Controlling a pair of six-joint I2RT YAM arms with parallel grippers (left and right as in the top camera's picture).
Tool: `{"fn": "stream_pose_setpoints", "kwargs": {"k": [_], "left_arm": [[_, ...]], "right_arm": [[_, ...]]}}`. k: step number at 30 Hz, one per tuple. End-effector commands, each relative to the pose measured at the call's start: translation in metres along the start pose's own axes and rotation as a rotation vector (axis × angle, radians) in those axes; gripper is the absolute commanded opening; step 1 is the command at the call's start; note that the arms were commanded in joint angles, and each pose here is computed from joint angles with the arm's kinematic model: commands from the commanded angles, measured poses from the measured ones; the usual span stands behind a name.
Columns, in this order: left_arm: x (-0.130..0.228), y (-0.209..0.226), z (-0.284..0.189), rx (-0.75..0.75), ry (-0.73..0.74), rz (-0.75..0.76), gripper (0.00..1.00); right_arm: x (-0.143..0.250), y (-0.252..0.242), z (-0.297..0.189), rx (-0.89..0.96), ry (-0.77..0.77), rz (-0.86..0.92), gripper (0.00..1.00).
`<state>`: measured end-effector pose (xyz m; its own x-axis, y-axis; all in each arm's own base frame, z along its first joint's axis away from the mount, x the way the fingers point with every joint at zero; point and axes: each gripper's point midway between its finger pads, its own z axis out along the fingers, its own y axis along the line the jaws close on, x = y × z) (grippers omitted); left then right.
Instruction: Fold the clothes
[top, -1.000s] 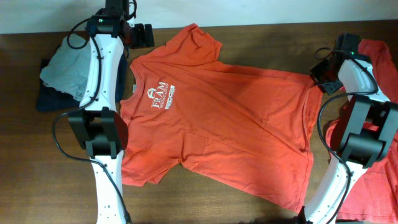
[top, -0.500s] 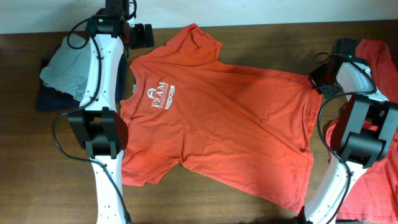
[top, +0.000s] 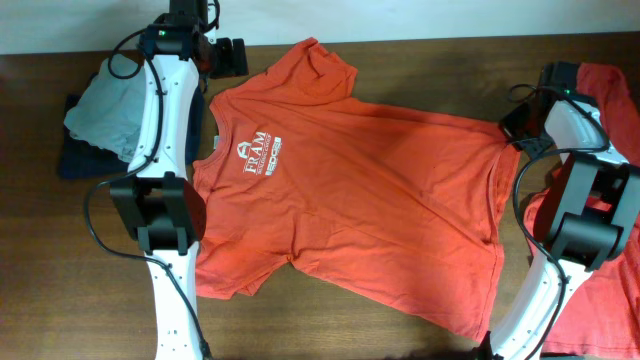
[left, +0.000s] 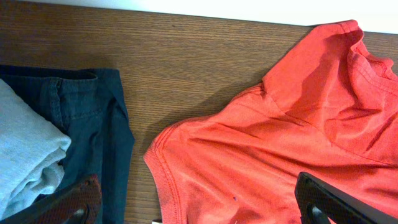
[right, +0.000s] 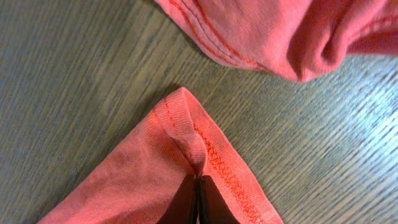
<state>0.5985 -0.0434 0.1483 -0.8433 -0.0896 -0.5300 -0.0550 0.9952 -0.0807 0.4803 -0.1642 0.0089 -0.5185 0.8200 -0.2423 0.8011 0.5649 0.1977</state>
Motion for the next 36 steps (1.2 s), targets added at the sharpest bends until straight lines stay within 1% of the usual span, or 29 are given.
{"fn": "stream_pose_setpoints", "kwargs": {"k": [1,8,13,15,20,24,26,36], "left_arm": [[-0.003,-0.001,-0.006,0.005,-0.012,0.002,0.99],[-0.003,-0.001,-0.006,0.005,-0.012,0.002,0.99],[-0.003,-0.001,-0.006,0.005,-0.012,0.002,0.99],[-0.003,-0.001,-0.006,0.005,-0.012,0.002,0.99],[-0.003,-0.001,-0.006,0.005,-0.012,0.002,0.99],[-0.003,-0.001,-0.006,0.005,-0.012,0.002,0.99],[-0.003,-0.001,-0.006,0.005,-0.012,0.002,0.99],[-0.003,-0.001,-0.006,0.005,-0.012,0.002,0.99]], "right_arm": [[-0.014,0.001,-0.003,0.007,-0.04,-0.062,0.05],[-0.022,0.007,-0.004,-0.014,-0.071,-0.192,0.07],[-0.026,0.004,-0.004,-0.013,-0.077,-0.195,0.08],[-0.027,0.005,-0.005,-0.015,-0.083,-0.227,0.08],[-0.029,0.005,-0.005,-0.01,-0.09,-0.394,0.07],[-0.033,0.004,-0.005,0.011,-0.11,-0.48,0.05],[-0.038,0.003,-0.006,0.022,-0.131,-0.503,0.04],[-0.058,0.016,-0.009,-0.009,-0.223,-0.552,0.04]]}}
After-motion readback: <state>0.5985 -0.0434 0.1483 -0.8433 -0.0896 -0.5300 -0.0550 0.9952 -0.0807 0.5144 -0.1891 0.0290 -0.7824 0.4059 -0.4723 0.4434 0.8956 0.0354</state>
